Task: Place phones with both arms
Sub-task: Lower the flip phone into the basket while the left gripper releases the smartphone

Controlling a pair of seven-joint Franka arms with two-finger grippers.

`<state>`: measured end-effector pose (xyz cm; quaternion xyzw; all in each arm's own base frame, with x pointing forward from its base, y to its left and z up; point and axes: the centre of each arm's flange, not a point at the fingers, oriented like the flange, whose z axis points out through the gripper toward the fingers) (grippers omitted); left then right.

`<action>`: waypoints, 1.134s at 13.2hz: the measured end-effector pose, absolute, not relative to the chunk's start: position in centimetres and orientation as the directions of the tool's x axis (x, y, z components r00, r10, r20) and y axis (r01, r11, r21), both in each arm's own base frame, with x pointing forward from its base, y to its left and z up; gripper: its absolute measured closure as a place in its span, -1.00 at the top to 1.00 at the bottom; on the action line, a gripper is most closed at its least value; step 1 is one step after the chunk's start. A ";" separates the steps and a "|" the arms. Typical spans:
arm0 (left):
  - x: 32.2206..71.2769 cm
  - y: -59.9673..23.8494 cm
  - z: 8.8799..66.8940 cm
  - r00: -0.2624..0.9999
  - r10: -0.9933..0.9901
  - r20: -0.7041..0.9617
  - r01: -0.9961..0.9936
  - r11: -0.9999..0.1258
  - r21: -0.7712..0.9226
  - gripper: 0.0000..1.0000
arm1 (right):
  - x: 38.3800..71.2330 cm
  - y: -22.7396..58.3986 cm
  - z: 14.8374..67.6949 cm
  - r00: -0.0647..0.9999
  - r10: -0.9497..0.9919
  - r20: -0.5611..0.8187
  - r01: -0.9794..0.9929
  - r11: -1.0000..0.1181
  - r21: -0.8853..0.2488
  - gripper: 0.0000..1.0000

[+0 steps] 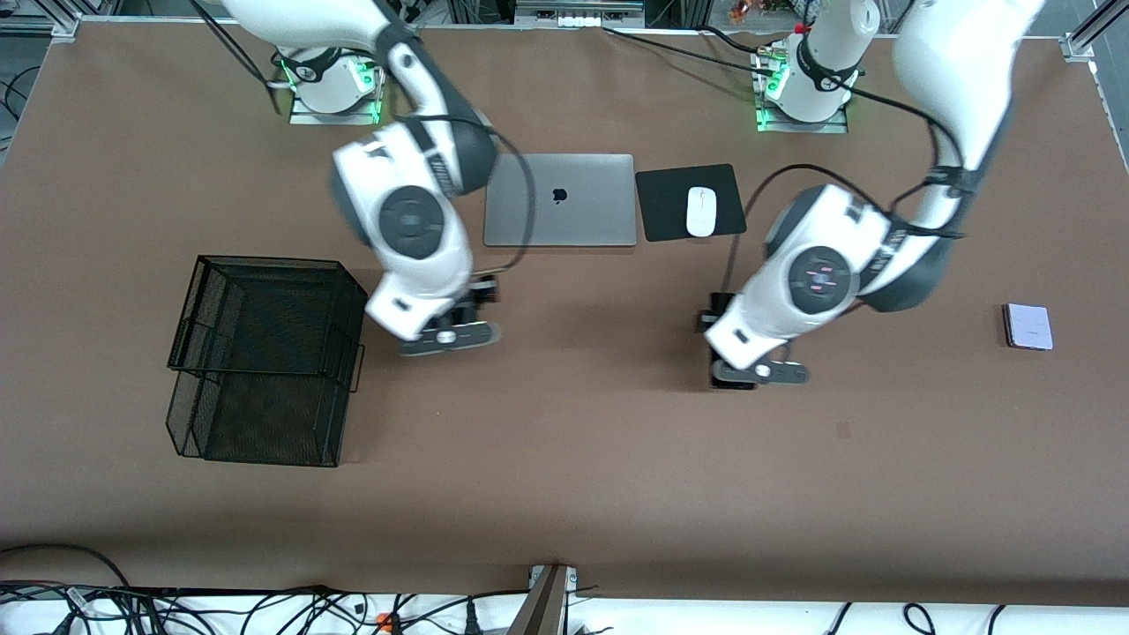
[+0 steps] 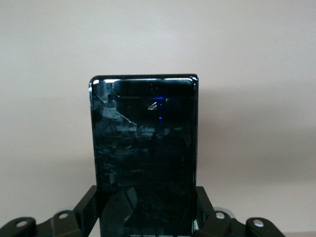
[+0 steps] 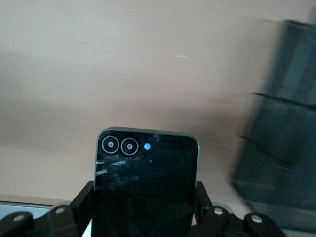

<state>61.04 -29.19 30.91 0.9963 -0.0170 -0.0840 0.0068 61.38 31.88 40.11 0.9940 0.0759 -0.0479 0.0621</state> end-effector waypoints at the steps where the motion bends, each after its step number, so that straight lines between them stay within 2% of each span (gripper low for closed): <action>1: 60.0 -32.2 29.9 0.983 -0.025 -0.184 -0.021 -0.999 0.025 0.60 | 61.9 28.3 40.8 0.986 0.123 -0.113 0.137 -0.982 0.127 0.63; 5: 55.3 -44.6 24.7 0.986 0.076 -0.146 0.098 -0.985 0.143 0.60 | 62.3 13.0 41.1 0.986 0.032 -0.165 0.057 -0.987 0.152 0.63; 8: 53.0 -49.1 20.5 0.983 0.123 -0.134 0.151 -0.962 0.227 0.60 | 62.4 4.3 39.2 0.984 0.003 -0.178 0.027 -0.991 0.128 0.63; 9: 52.8 -49.3 19.5 0.982 0.126 -0.139 0.156 -0.960 0.232 0.73 | 62.3 2.0 37.8 0.984 -0.005 -0.178 0.016 -0.993 0.116 0.63; 10: 53.0 -49.1 19.2 0.981 0.130 -0.141 0.161 -0.959 0.232 0.93 | 62.0 0.3 36.2 0.983 -0.011 -0.182 0.006 -0.995 0.096 0.63; 11: 53.4 -48.9 19.3 0.981 0.137 -0.138 0.167 -0.958 0.233 1.00 | 61.7 -1.0 34.6 0.981 -0.015 -0.191 0.001 -0.997 0.081 0.63; 13: 55.1 -47.2 20.8 0.978 0.154 -0.138 0.179 -0.964 0.196 1.00 | 61.6 -2.5 32.5 0.978 -0.035 -0.203 -0.021 -0.997 0.069 0.63; 15: 58.3 -42.5 25.4 0.983 0.158 -0.098 0.163 -0.986 0.046 1.00 | 61.9 -2.8 31.1 0.978 -0.049 -0.204 -0.038 -0.998 0.056 0.63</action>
